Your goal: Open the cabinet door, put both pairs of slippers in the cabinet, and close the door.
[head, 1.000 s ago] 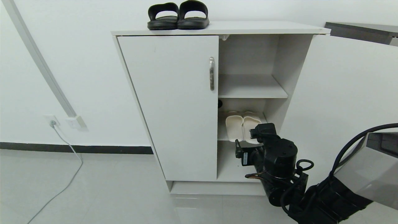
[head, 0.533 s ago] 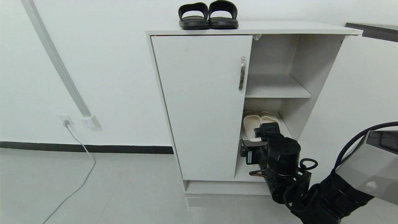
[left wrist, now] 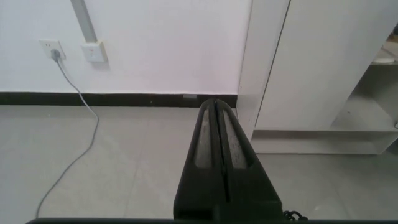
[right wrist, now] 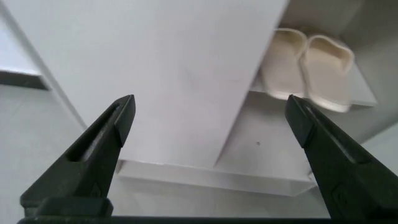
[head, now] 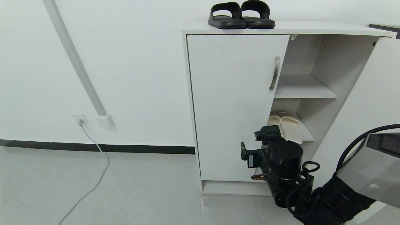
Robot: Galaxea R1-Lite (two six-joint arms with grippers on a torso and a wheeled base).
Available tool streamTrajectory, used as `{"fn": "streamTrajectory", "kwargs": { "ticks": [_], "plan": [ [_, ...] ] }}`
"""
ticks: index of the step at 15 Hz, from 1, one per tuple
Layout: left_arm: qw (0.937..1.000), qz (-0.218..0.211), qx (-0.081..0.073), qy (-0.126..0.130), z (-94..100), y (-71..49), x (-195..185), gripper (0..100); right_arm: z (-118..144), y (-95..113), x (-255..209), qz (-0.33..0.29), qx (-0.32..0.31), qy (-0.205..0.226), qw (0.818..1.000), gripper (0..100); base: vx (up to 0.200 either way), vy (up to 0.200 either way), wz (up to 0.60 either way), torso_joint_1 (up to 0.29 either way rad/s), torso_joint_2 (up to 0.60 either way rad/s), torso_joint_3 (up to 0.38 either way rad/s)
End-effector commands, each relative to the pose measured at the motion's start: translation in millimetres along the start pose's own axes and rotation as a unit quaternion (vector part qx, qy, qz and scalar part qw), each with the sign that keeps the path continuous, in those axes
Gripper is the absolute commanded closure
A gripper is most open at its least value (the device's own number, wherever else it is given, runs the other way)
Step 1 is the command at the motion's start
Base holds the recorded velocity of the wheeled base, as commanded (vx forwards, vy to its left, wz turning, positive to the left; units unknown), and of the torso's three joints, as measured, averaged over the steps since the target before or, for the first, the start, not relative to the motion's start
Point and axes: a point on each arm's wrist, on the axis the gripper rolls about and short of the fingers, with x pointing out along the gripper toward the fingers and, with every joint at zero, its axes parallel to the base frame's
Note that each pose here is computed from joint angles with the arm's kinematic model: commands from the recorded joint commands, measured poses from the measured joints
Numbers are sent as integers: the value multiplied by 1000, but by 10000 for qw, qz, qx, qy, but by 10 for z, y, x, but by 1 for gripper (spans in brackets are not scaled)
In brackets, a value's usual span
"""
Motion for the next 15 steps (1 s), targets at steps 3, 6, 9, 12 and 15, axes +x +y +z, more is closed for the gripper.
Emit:
{"fn": "streamTrajectory", "kwargs": {
  "ticks": [3, 6, 9, 12, 15],
  "plan": [
    [10000, 2, 0, -3, 1, 0, 0, 100, -46, 3, 18, -28, -39, 40, 10000, 0, 0, 0, 0, 0, 0, 0],
    [10000, 2, 0, -3, 1, 0, 0, 100, -38, 12, 20, -20, -23, 10, 10000, 0, 0, 0, 0, 0, 0, 0],
    [10000, 2, 0, -3, 1, 0, 0, 100, -37, 8, 23, -20, -9, 5, 10000, 0, 0, 0, 0, 0, 0, 0],
    [10000, 2, -8, -3, 1, 0, 0, 100, -37, 12, 20, -12, -10, 5, 10000, 0, 0, 0, 0, 0, 0, 0],
    [10000, 2, 0, -3, 1, 0, 0, 100, -42, 11, 18, -5, -28, 16, 10000, 0, 0, 0, 0, 0, 0, 0]
  ]
}}
